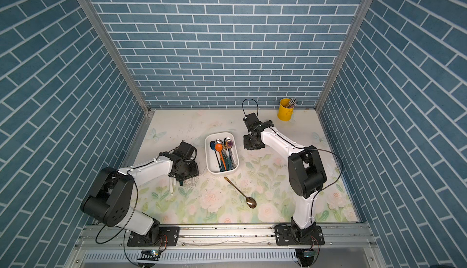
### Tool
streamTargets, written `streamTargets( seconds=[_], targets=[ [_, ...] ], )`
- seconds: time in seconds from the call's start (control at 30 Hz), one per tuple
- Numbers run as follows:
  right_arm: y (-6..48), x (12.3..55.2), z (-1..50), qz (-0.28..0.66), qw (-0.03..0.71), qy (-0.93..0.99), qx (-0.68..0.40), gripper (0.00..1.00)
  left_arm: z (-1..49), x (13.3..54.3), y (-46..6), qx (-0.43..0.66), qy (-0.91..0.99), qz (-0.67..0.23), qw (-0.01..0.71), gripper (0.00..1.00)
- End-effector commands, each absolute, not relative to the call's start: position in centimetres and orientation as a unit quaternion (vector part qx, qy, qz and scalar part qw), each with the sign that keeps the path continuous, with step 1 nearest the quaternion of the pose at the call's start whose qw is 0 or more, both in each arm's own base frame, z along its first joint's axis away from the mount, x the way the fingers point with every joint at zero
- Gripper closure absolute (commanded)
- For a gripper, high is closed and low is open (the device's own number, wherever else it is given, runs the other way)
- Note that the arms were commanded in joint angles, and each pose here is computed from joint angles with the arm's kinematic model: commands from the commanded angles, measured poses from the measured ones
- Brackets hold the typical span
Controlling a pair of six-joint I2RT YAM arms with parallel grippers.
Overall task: Put the spoon into the storage box
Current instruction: Pick up the spoon from the center of the board.
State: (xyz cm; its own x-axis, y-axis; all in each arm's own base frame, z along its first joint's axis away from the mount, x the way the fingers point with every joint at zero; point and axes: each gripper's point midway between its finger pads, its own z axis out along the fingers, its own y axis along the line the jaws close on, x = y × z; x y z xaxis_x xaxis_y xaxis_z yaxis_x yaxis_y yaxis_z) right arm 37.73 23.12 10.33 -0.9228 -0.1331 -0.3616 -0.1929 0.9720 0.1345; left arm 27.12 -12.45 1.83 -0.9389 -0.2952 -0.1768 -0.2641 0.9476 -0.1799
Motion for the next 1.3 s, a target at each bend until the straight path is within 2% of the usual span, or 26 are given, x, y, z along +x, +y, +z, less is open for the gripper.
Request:
streamTargets(
  seconds=[0.0,0.1,0.53,0.87,1.27],
  targets=[
    [23.0,37.5,10.8,0.092,0.185,0.973,-0.099,0.73,0.4,25.1,-11.9,-0.141,0.987,-0.043,0.057,0.53],
    [22.9,37.5,10.6,0.095,0.184,0.974,-0.097,0.73,0.0,24.8,-11.6,-0.135,0.989,-0.025,0.048,0.62],
    [23.3,37.2,9.6,0.108,0.164,0.975,-0.103,0.73,-1.1,24.5,-11.5,-0.120,0.992,-0.004,0.034,0.84],
    [23.3,37.1,9.8,0.109,0.160,0.975,-0.107,0.73,2.0,27.0,-12.2,-0.110,0.990,-0.020,0.086,0.89],
    [22.8,36.8,10.0,0.104,0.159,0.978,-0.088,0.73,9.2,30.5,-13.8,-0.096,0.982,-0.055,0.152,0.92]
  ],
)
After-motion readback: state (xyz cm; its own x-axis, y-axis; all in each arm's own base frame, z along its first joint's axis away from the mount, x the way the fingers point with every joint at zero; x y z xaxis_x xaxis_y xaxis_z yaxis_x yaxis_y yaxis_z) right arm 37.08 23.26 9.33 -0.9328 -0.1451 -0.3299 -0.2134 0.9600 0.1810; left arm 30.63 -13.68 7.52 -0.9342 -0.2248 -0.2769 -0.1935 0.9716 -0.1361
